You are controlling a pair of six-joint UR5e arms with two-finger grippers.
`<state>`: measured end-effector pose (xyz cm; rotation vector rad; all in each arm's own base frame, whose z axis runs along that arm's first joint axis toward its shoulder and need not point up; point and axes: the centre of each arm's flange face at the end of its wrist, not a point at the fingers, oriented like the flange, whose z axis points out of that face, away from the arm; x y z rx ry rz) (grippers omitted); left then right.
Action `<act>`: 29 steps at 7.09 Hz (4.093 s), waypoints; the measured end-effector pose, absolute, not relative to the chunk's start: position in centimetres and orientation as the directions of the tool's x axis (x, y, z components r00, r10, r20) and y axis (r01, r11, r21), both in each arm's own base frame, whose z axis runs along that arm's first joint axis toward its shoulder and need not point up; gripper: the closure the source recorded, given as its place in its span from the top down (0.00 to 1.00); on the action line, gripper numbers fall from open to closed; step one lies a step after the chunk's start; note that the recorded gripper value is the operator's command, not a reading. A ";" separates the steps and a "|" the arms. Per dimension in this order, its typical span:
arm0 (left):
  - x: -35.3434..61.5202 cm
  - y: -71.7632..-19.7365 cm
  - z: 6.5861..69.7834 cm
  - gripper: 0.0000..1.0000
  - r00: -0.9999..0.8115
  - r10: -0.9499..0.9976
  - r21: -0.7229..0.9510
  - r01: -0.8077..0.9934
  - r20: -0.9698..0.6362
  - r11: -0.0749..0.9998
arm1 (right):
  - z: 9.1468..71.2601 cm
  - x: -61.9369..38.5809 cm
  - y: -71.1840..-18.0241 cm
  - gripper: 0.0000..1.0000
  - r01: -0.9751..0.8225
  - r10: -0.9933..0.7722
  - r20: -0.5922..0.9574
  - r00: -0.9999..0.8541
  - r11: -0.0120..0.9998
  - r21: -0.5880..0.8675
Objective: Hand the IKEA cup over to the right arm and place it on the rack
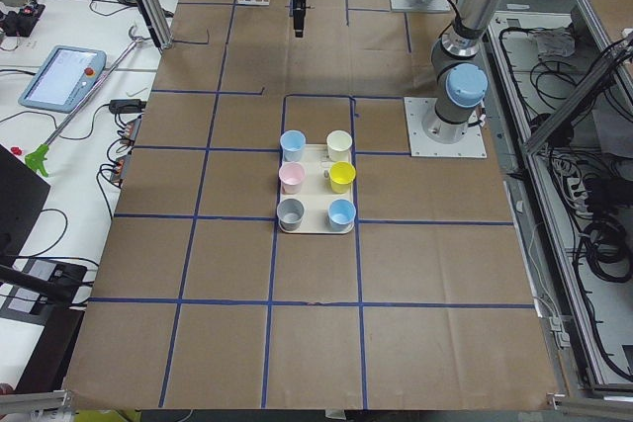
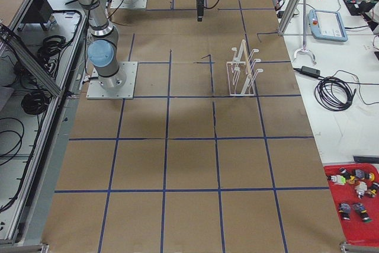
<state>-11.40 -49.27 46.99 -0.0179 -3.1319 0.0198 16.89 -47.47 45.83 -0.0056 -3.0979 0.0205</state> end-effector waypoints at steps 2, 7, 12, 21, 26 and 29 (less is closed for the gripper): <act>-11.4 -49.3 47.0 1.00 -1.000 0.011 -0.014 0.011 0.009 1.000 | 45.7 16.9 -47.6 1.00 0.003 0.003 0.043 -0.999 1.000 -0.010; -11.4 -49.3 47.0 1.00 -1.000 0.016 -0.013 0.016 0.007 1.000 | 45.5 16.9 -47.7 1.00 0.003 0.003 0.044 -0.999 1.000 -0.007; -6.7 -49.3 46.6 0.99 -0.994 0.110 -0.008 0.110 -0.010 0.994 | 44.9 16.9 -48.1 1.00 0.003 0.003 0.050 -0.999 1.000 0.004; 8.6 -48.3 33.4 0.97 -1.000 0.028 -0.018 0.029 -0.013 0.999 | 43.5 16.9 -49.2 1.00 0.010 0.009 0.049 -0.999 1.000 0.029; 9.7 -51.0 23.2 0.97 -1.000 0.024 0.001 0.024 -0.010 1.000 | 42.1 17.5 -50.1 1.00 0.034 0.033 -0.023 -0.999 0.999 -0.034; 9.6 -51.1 22.9 0.10 -1.000 0.023 0.007 0.023 -0.011 1.000 | 39.7 18.6 -50.0 1.00 0.232 0.204 -0.209 -0.956 0.965 -0.121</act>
